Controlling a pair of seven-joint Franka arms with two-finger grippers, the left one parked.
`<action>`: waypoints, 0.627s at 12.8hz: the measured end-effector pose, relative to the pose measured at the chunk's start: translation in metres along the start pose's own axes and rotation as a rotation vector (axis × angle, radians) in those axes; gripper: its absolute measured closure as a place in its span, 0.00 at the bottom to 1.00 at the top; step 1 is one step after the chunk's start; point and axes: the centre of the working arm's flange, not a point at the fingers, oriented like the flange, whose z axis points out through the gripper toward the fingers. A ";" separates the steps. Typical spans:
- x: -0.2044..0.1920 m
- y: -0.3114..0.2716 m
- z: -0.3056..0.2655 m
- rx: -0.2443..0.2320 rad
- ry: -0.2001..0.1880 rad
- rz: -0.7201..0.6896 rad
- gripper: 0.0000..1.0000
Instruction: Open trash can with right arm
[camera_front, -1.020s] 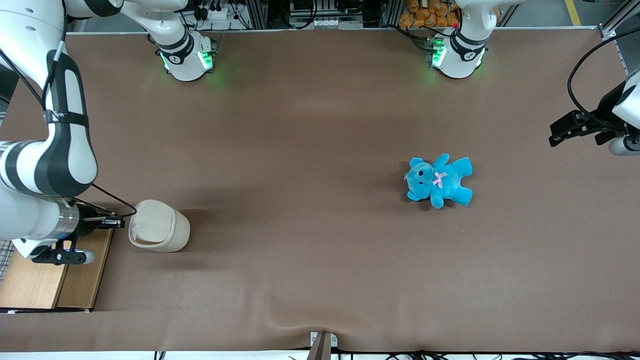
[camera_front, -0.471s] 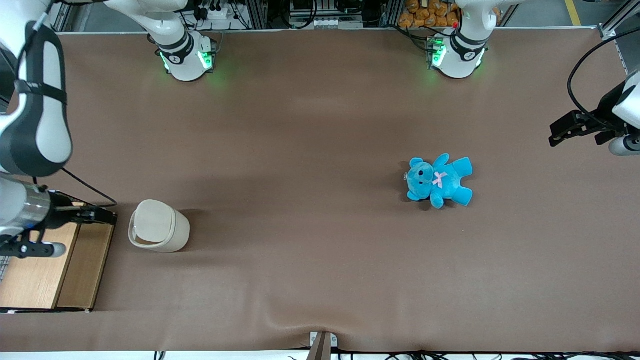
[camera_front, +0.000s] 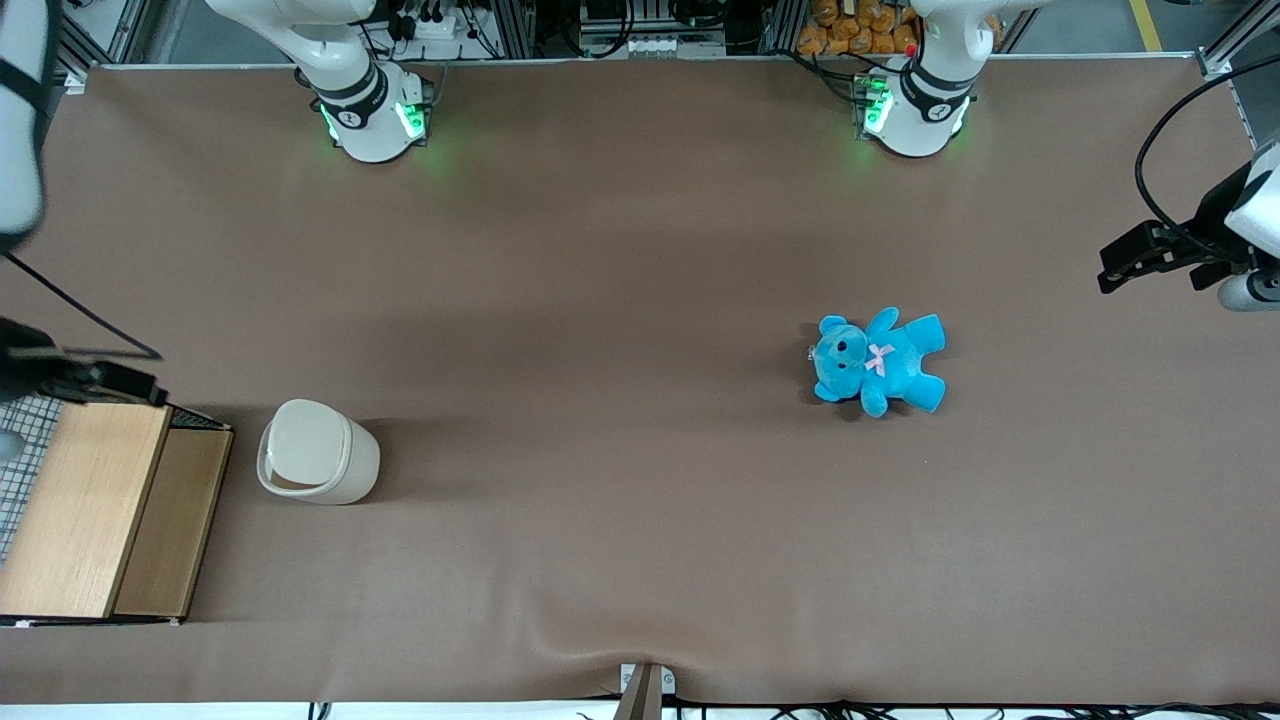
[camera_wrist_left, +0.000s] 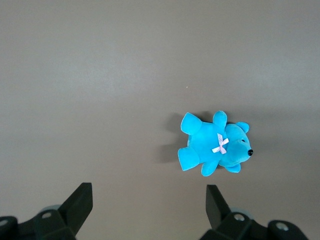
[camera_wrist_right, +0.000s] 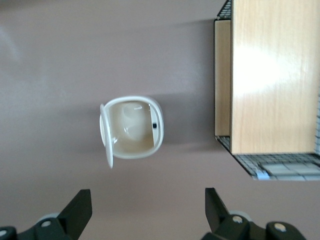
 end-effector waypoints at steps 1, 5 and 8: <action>-0.008 0.001 -0.012 0.001 0.005 0.001 0.00; -0.034 0.007 -0.031 0.003 0.014 0.012 0.00; -0.060 0.008 -0.046 -0.001 0.019 0.013 0.00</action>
